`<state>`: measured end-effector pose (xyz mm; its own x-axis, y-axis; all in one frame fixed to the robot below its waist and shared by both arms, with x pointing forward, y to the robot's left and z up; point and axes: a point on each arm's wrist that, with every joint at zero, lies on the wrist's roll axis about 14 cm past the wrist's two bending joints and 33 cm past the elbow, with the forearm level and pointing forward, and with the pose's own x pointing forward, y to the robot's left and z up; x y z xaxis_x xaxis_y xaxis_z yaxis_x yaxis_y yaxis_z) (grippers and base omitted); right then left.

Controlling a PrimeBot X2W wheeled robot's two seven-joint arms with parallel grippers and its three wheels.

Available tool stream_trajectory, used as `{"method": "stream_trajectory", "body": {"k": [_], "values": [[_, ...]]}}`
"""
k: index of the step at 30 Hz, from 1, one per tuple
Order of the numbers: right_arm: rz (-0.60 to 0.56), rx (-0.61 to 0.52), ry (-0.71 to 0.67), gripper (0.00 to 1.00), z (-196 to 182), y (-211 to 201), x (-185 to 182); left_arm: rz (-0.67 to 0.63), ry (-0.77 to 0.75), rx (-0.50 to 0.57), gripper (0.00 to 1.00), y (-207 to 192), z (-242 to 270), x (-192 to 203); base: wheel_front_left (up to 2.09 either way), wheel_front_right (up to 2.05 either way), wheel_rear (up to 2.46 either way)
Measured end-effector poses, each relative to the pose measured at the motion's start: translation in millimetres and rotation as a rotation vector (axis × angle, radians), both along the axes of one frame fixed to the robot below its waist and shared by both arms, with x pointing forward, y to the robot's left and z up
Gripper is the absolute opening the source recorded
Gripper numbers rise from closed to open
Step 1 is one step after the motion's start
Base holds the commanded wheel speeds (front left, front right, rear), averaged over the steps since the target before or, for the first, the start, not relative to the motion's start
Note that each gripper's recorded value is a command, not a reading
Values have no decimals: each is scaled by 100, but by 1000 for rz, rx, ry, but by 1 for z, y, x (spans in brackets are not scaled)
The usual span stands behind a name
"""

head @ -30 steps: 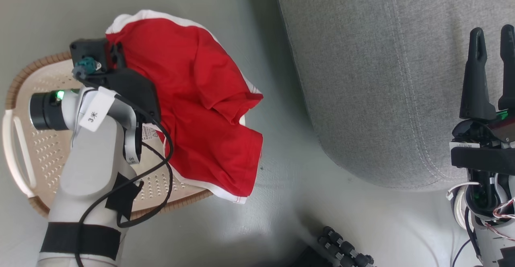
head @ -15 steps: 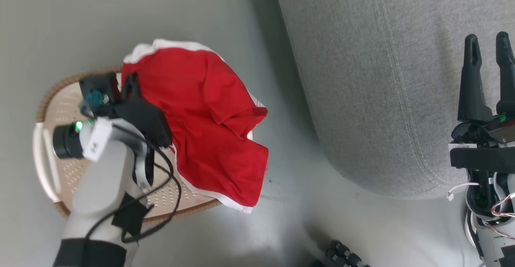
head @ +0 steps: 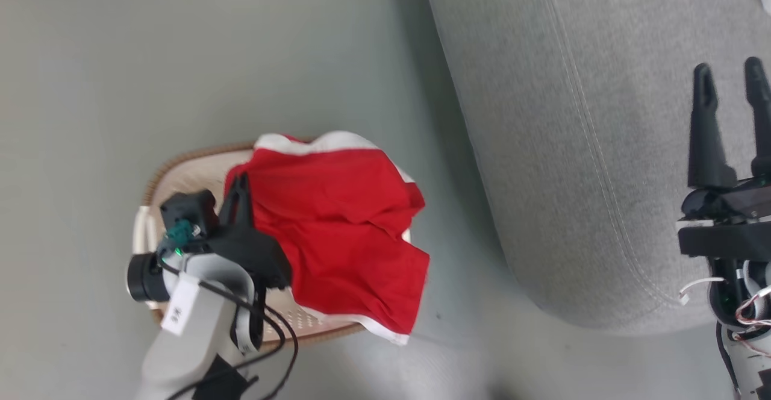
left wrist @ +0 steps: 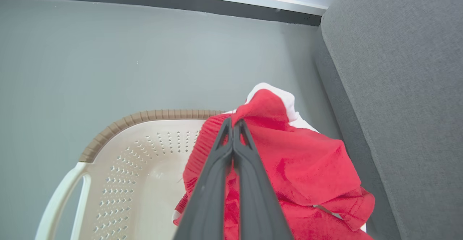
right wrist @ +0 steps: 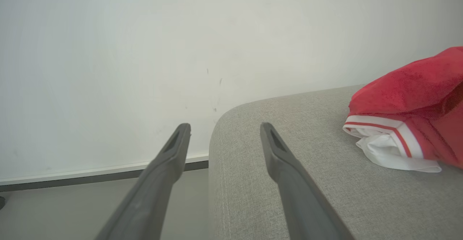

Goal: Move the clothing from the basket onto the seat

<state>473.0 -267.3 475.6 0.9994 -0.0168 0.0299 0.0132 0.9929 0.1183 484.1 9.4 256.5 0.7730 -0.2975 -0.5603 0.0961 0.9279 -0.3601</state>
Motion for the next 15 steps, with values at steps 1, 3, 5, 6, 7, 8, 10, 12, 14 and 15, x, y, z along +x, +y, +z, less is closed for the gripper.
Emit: {"method": "stream_trajectory", "body": {"k": [1, 3, 5, 6, 7, 8, 10, 12, 14, 15], "values": [[14, -5, -7, 100, 4, 4, 0, 2, -11, 0, 0, 2, 5, -2, 0, 0, 0], [41, -5, -21, 100, 10, 12, 0, 5, -40, -1, 0, 5, 18, -4, 0, 0, 0], [66, -3, -30, 100, 14, 21, -2, 15, -71, -19, 0, 7, 34, -4, 0, 0, 0], [76, 1, -32, 100, 16, 24, -4, 19, -93, -25, 0, 7, 42, -3, 0, 0, 0], [86, 3, -35, 100, 17, 28, -6, 22, -113, -30, 0, 8, 51, -2, 0, 0, 0], [96, 4, -38, 100, 19, 32, -7, 27, -133, -34, 0, 10, 59, -1, 0, 0, 0], [119, 12, -44, 100, 22, 41, -10, 40, -166, -37, 0, 15, 73, -2, 0, 0, 0], [155, 15, -57, 100, 28, 55, -15, 67, -200, -39, 0, 26, 90, -9, 0, 0, 0], [180, 14, -66, 100, 32, 64, -19, 77, -226, -46, 0, 31, 102, -15, 0, 0, 0], [192, 17, -69, 100, 34, 69, -21, 82, -240, -48, 0, 34, 108, -17, 0, 0, 0]]}}
